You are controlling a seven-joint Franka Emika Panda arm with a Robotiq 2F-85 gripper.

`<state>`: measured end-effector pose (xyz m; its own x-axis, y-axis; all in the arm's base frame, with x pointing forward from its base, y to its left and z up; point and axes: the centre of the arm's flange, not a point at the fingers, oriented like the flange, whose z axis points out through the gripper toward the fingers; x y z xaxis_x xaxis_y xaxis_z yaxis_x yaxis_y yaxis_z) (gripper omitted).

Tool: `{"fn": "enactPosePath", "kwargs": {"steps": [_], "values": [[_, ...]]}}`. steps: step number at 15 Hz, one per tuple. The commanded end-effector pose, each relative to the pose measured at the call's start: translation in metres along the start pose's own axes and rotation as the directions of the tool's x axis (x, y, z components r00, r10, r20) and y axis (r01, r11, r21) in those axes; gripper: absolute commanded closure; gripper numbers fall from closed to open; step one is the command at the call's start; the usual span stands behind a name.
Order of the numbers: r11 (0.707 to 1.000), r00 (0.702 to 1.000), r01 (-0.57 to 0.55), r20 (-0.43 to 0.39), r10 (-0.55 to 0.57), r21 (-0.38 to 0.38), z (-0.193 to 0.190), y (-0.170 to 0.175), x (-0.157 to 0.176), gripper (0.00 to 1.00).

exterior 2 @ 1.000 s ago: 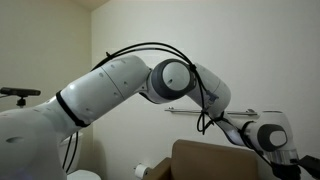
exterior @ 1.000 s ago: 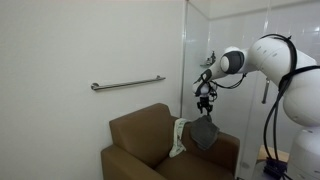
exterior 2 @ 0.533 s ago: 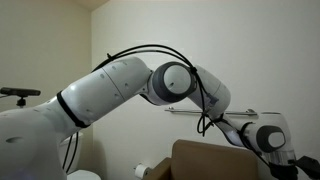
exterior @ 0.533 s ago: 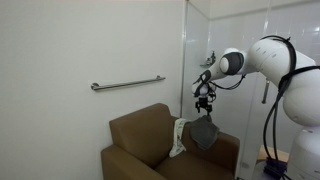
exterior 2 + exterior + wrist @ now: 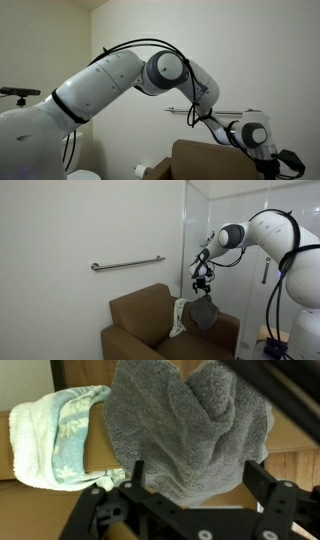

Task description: Move the blue and grey towels to the right armrest of the sofa

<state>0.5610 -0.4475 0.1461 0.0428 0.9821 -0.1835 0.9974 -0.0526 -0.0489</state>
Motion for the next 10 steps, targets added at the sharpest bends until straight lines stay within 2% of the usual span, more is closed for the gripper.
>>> {"fn": "enactPosePath", "kwargs": {"steps": [1, 5, 8, 10], "values": [[0.993, 0.993, 0.114, 0.032, -0.114, 0.023, -0.024, -0.033, 0.040, 0.00], [0.945, 0.947, 0.319, 0.024, -0.321, 0.075, -0.021, -0.051, 0.089, 0.00], [0.888, 0.889, 0.447, 0.060, -0.454, 0.103, -0.022, -0.083, 0.131, 0.00], [0.843, 0.838, 0.524, 0.101, -0.536, 0.122, -0.019, -0.108, 0.153, 0.00]]}}
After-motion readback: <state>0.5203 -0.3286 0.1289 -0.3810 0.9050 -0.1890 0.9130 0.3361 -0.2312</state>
